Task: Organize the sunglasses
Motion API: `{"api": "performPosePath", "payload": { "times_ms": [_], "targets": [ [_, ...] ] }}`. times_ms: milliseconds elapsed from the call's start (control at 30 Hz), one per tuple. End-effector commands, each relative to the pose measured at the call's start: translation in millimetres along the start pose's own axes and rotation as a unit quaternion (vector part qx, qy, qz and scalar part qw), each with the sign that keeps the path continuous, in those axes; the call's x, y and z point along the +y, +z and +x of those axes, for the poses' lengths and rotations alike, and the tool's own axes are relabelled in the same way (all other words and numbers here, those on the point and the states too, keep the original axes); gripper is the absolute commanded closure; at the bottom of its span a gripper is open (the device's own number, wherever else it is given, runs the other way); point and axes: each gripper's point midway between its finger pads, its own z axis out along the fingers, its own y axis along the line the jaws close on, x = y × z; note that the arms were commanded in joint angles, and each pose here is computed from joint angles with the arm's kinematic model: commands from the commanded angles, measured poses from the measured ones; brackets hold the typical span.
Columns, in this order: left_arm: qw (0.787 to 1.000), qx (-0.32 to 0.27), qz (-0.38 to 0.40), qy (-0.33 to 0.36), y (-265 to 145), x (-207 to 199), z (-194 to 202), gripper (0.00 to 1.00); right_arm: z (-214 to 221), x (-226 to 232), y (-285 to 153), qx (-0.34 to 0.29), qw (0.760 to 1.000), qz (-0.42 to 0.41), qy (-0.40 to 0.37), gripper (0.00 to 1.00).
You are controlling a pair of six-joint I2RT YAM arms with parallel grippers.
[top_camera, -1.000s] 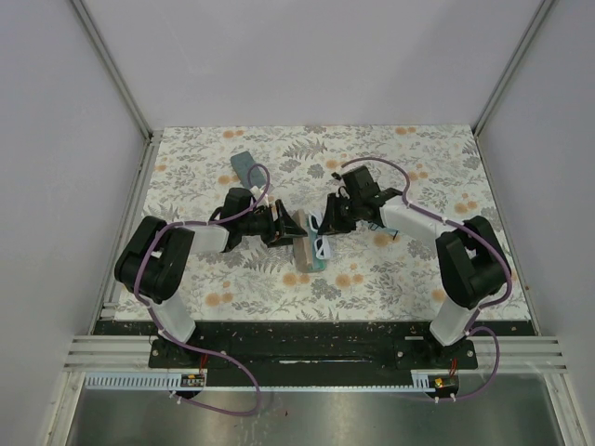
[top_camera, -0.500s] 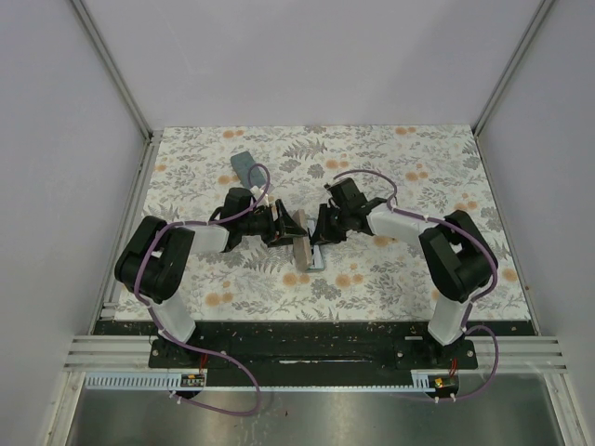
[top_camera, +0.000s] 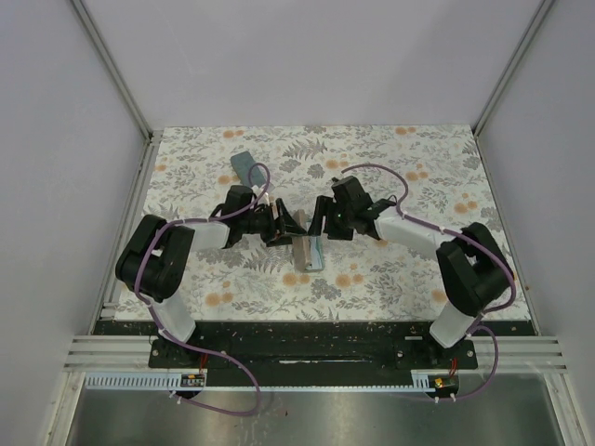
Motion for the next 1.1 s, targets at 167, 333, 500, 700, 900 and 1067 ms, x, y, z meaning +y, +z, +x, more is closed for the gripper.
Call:
{"api": "performPosePath", "payload": {
  "times_ms": [167, 333, 500, 700, 900, 1067],
  "targets": [
    [0.997, -0.008, -0.067, 0.024, 2.3, 20.6, -11.0, 0.62, -27.7, -6.2, -50.2, -0.082, 0.996, 0.03, -0.002, 0.32],
    [0.989, 0.007, -0.141, 0.035, -3.2, 40.4, -13.6, 0.64, -28.5, -23.7, -62.5, -0.106, 0.993, 0.051, 0.009, 0.34],
    [0.963, 0.021, -0.26, 0.064, -15.8, 66.8, -22.8, 0.66, -28.4, -34.4, -71.2, -0.117, 0.991, 0.058, 0.014, 0.34],
    [0.896, 0.018, -0.426, 0.127, -32.0, 88.8, -35.0, 0.69, -27.0, -52.3, -75.2, -0.131, 0.988, 0.082, 0.028, 0.32],
    [0.863, 0.012, -0.477, 0.165, -33.8, 82.6, -37.7, 0.65, -27.2, -61.9, -83.0, -0.145, 0.985, 0.093, 0.032, 0.31],
    [0.867, -0.001, -0.468, 0.17, -29.0, 66.4, -56.1, 0.64, -28.1, -66.5, -86.7, -0.15, 0.984, 0.094, 0.034, 0.31]
  ]
}}
